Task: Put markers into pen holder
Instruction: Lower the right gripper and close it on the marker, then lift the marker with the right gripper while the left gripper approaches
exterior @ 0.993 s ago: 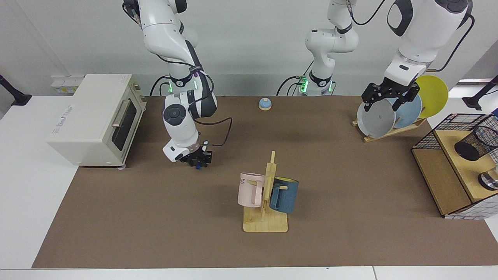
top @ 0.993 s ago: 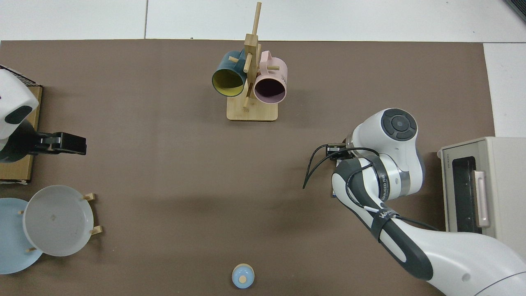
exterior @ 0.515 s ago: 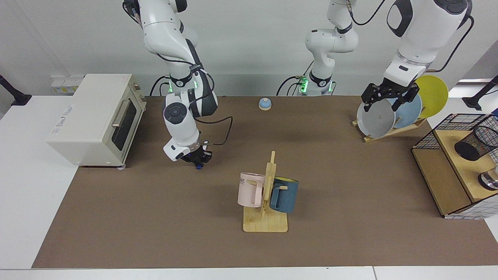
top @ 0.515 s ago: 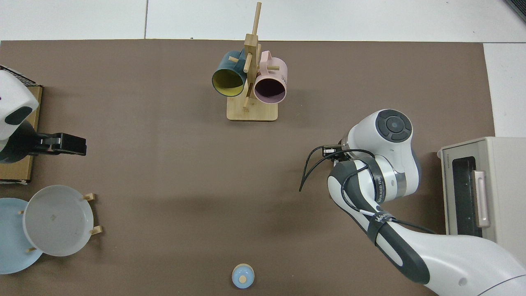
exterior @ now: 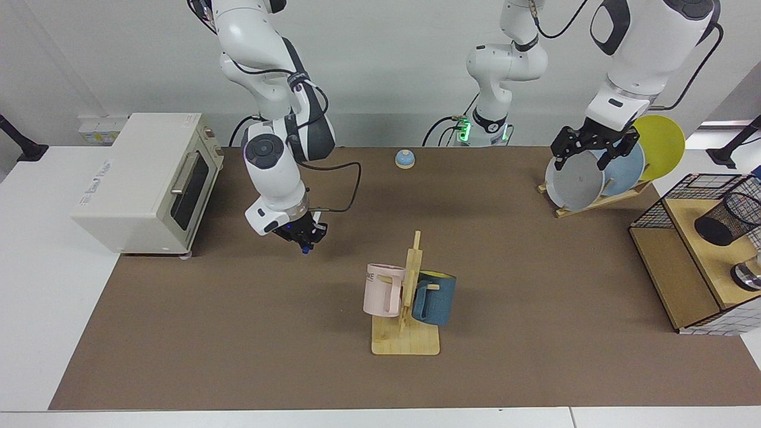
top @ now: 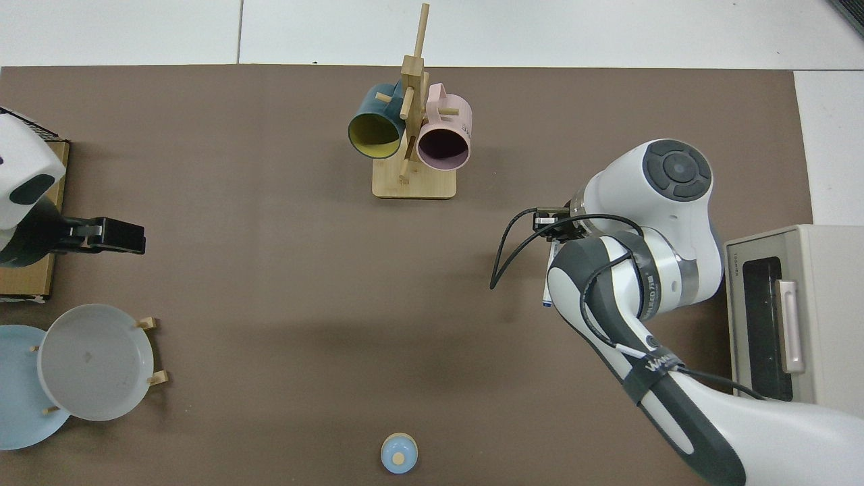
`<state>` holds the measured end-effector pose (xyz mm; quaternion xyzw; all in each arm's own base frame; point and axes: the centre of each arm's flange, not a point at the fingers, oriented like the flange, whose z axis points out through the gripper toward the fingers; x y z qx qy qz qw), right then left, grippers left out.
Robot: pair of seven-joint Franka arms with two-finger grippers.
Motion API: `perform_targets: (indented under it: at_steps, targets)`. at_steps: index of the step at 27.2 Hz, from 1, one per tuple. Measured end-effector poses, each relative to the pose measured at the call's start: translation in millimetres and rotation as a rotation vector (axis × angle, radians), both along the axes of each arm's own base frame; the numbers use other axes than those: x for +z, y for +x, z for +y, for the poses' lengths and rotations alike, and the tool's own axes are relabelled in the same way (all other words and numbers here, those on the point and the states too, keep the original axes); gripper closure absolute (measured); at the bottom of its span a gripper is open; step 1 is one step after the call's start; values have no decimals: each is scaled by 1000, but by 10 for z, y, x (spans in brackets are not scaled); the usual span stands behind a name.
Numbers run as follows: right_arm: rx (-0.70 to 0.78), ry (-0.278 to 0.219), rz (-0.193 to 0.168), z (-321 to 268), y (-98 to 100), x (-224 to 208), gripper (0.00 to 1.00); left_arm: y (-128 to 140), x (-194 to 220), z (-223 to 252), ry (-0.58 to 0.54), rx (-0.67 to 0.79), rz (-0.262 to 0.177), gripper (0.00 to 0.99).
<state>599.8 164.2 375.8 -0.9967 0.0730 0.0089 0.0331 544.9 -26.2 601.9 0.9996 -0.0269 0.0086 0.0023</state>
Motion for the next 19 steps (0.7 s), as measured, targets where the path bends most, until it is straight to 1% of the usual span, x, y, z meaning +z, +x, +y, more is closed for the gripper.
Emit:
perform_targets:
  at_steps: [3, 8, 10, 13, 15, 17, 19]
  targets:
    - [-20, 20, -4, 93, -7, 241, 824, -2, 1, -54, -8, -23, 0, 0]
    - [-36, 29, -8, 209, -34, 555, 824, -13, 1, -212, -10, -134, -1, 0]
    - [-49, 30, -6, 234, -46, 673, 824, -19, 1, -274, -8, -198, -2, 0]
    - [-83, 26, 12, 292, -81, 827, 824, -27, 2, -349, -6, -313, -3, 0]
    - [-129, 26, 20, 362, -101, 933, 824, -34, 2, -406, -6, -400, -4, 0]
    - [-179, 31, 16, 462, -112, 1054, 824, -43, 2, -463, -5, -471, -4, 0]
    - [-228, 39, 22, 581, -141, 1175, 824, -53, 1, -518, -4, -544, -3, 0]
